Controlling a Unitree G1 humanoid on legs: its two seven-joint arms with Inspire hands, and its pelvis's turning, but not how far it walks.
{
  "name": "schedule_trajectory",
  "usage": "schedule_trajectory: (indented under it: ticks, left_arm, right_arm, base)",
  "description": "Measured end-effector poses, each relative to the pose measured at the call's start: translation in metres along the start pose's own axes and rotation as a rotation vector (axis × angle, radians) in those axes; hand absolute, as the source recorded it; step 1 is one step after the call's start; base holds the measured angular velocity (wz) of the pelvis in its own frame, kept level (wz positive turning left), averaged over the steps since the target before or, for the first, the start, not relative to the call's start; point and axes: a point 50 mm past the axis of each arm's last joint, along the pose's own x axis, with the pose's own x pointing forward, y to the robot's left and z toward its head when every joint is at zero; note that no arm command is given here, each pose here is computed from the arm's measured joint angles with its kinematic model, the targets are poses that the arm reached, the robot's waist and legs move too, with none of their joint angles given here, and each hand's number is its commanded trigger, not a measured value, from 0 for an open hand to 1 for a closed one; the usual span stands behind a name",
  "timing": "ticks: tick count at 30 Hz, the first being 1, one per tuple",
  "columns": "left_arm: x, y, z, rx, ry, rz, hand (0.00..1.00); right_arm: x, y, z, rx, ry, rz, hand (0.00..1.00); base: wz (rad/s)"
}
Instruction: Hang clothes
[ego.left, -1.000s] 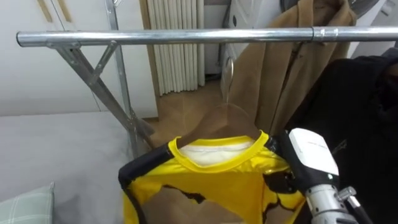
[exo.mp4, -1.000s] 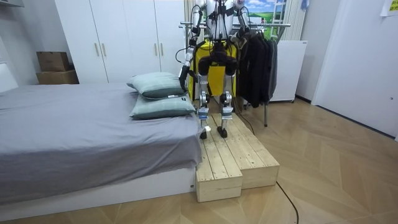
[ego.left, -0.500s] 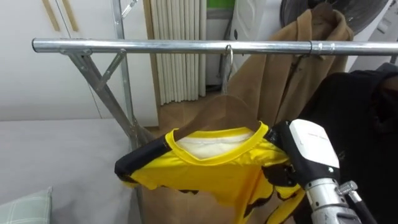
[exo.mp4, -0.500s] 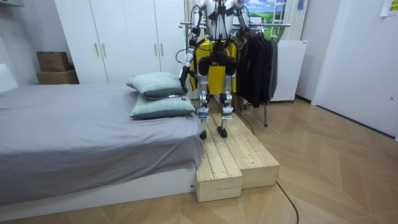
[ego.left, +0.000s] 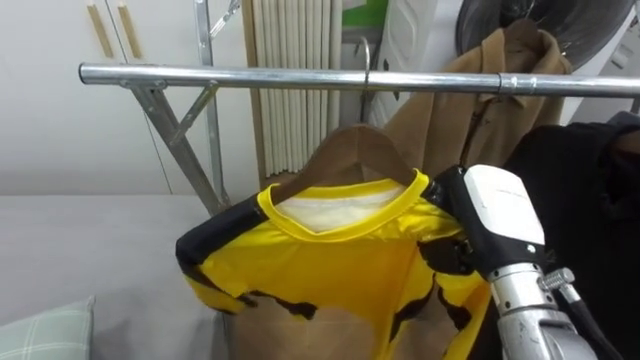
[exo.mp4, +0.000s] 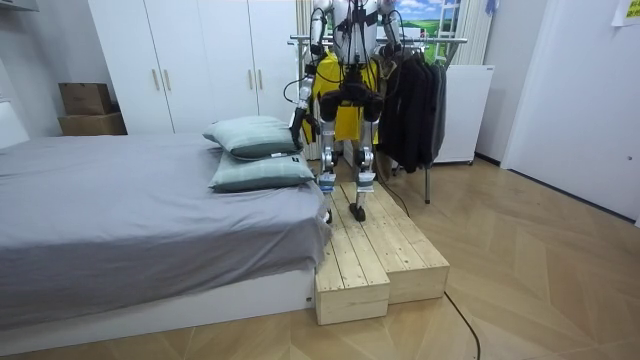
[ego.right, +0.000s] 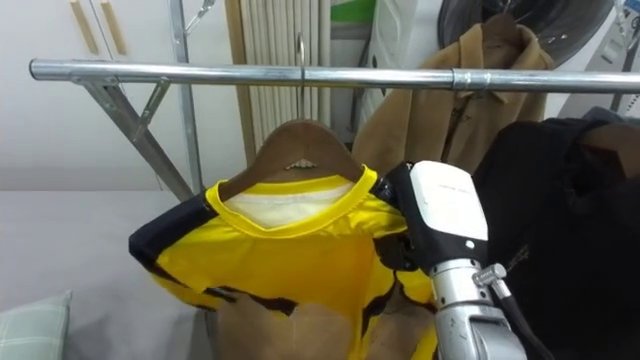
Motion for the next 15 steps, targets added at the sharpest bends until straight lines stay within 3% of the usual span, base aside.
schedule_trajectory:
  ticks: [15]
  left_arm:
    - [0.0002, 0.0014, -0.0002, -0.026, -0.004, 0.001, 0.0]
  right_arm:
    - [0.0021, -0.0062, 0.0035, 0.015, -0.039, -0.093, 1.0]
  base:
    - [0.0]
